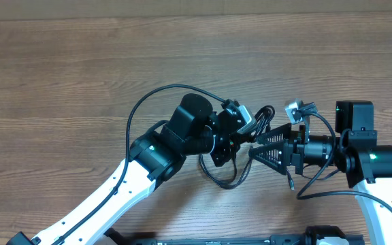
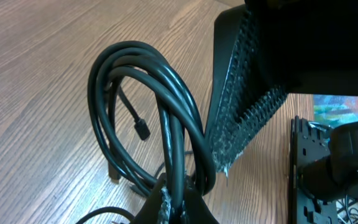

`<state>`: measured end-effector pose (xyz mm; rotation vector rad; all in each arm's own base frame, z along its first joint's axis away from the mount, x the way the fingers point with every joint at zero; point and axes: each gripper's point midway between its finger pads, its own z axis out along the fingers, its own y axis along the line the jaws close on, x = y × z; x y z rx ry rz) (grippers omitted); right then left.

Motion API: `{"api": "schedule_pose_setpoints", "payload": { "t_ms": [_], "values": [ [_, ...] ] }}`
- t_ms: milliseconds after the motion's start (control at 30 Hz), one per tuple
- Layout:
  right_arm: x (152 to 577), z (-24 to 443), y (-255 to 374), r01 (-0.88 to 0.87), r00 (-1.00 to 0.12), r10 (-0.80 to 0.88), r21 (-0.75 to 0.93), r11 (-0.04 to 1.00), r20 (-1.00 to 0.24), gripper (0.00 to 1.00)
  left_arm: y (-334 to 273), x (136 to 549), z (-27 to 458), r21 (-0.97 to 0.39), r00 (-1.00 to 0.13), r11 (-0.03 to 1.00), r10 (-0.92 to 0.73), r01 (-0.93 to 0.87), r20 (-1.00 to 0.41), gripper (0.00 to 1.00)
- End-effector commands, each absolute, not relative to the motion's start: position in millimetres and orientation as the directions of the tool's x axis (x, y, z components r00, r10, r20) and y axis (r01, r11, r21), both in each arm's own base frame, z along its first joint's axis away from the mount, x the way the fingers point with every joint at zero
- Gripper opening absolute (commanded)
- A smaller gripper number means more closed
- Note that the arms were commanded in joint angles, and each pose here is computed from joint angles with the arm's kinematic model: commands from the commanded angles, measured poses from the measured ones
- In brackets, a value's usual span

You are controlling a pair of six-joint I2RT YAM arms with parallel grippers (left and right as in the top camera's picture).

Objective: Untangle cables

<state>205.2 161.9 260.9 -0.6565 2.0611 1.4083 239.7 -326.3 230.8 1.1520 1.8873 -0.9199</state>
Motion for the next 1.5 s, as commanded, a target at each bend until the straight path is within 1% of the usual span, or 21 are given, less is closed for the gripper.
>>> {"api": "schedule_pose_setpoints", "payload": {
  "t_ms": [0,200,400,533,633,733,900,1200,1300,1467],
  "values": [
    [207,257,160,-0.663,-0.724,-0.096,0.652,0.369,-0.683,0.72,-331,233,239,-0.177,-0.281,0.277,0.402,0.944,-0.872,0.04],
    [208,255,159,-0.659,-0.726,-0.099,0.647,0.384,-0.681,0.72,-328,239,236,-0.157,-0.284,0.317,0.41,0.935,-0.867,0.04],
    [209,251,157,-0.647,-0.735,-0.104,0.646,0.404,-0.67,0.73,-328,239,236,-0.159,-0.286,0.316,0.41,0.935,-0.866,0.04],
    [209,249,156,-0.642,-0.738,-0.107,0.645,0.414,-0.666,0.73,-322,245,230,-0.142,-0.3,0.364,0.427,0.921,-0.853,0.04],
    [209,248,156,-0.639,-0.741,-0.109,0.644,0.421,-0.663,0.73,-321,245,228,-0.145,-0.307,0.367,0.433,0.919,-0.847,0.04],
    [209,246,155,-0.634,-0.744,-0.11,0.644,0.428,-0.659,0.76,-320,246,226,-0.143,-0.311,0.375,0.439,0.916,-0.843,0.04],
    [209,246,155,-0.634,-0.744,-0.111,0.643,0.43,-0.659,0.78,-316,253,224,-0.119,-0.316,0.416,0.446,0.902,-0.837,0.04],
    [210,242,153,-0.622,-0.752,-0.117,0.639,0.453,-0.649,0.82,-317,251,224,-0.125,-0.315,0.406,0.444,0.905,-0.839,0.04],
    [211,243,153,-0.627,-0.747,-0.117,0.634,0.453,-0.655,0.8,-321,243,227,-0.154,-0.312,0.36,0.437,0.92,-0.844,0.04],
    [211,243,153,-0.628,-0.747,-0.116,0.636,0.449,-0.655,0.66,-328,231,234,-0.189,-0.3,0.287,0.419,0.939,-0.857,0.04]
  ]
}}
